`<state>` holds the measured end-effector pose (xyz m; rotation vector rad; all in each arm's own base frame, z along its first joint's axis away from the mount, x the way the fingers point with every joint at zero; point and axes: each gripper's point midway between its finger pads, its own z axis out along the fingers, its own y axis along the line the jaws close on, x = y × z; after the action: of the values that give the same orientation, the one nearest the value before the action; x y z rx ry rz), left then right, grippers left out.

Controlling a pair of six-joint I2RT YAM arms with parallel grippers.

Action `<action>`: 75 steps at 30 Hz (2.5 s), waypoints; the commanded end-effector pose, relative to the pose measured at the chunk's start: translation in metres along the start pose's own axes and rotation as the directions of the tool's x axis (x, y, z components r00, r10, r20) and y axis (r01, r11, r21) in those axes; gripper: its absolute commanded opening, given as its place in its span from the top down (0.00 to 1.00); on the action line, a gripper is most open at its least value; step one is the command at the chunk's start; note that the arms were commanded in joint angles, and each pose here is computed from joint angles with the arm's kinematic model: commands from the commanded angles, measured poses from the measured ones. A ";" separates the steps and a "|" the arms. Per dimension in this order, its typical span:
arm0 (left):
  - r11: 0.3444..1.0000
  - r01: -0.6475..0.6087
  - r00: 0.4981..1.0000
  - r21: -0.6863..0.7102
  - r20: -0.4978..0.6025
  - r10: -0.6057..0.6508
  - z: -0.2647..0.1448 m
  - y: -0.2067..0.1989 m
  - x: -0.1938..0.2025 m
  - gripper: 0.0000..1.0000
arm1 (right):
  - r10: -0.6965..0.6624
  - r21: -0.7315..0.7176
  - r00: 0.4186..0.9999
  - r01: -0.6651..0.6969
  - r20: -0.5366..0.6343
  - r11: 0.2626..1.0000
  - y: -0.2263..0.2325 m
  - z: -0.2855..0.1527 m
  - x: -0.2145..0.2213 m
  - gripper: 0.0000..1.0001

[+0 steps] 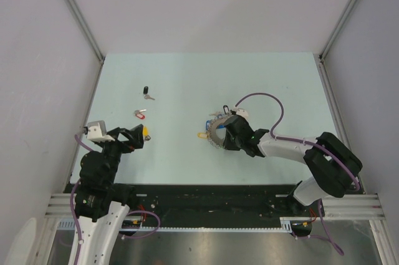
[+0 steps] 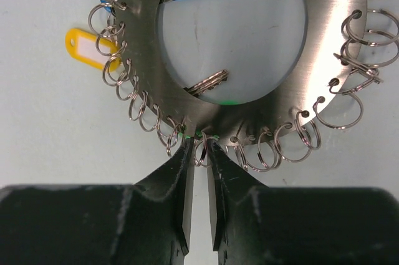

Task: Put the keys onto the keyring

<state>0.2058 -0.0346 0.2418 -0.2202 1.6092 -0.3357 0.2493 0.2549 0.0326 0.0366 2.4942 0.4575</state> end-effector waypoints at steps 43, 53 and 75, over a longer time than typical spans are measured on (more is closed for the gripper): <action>1.000 -0.009 1.000 0.016 -0.014 0.010 0.005 -0.002 0.003 0.00 | -0.206 -0.131 0.973 0.219 0.105 0.967 0.044 -0.024 -0.028 0.72; 1.000 -0.009 1.000 0.019 -0.010 0.009 0.005 -0.003 0.002 0.00 | -0.277 -0.094 0.961 0.275 0.002 0.957 0.018 -0.022 -0.013 0.72; 1.000 -0.009 1.000 0.026 -0.009 0.009 0.005 -0.004 0.003 0.00 | -0.229 -0.076 0.970 0.223 -0.080 0.972 -0.007 0.000 -0.010 0.78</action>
<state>0.2073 -0.0384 0.2396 -0.2059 1.6241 -0.3494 0.2490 0.2430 0.0281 -0.2933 2.5488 0.4393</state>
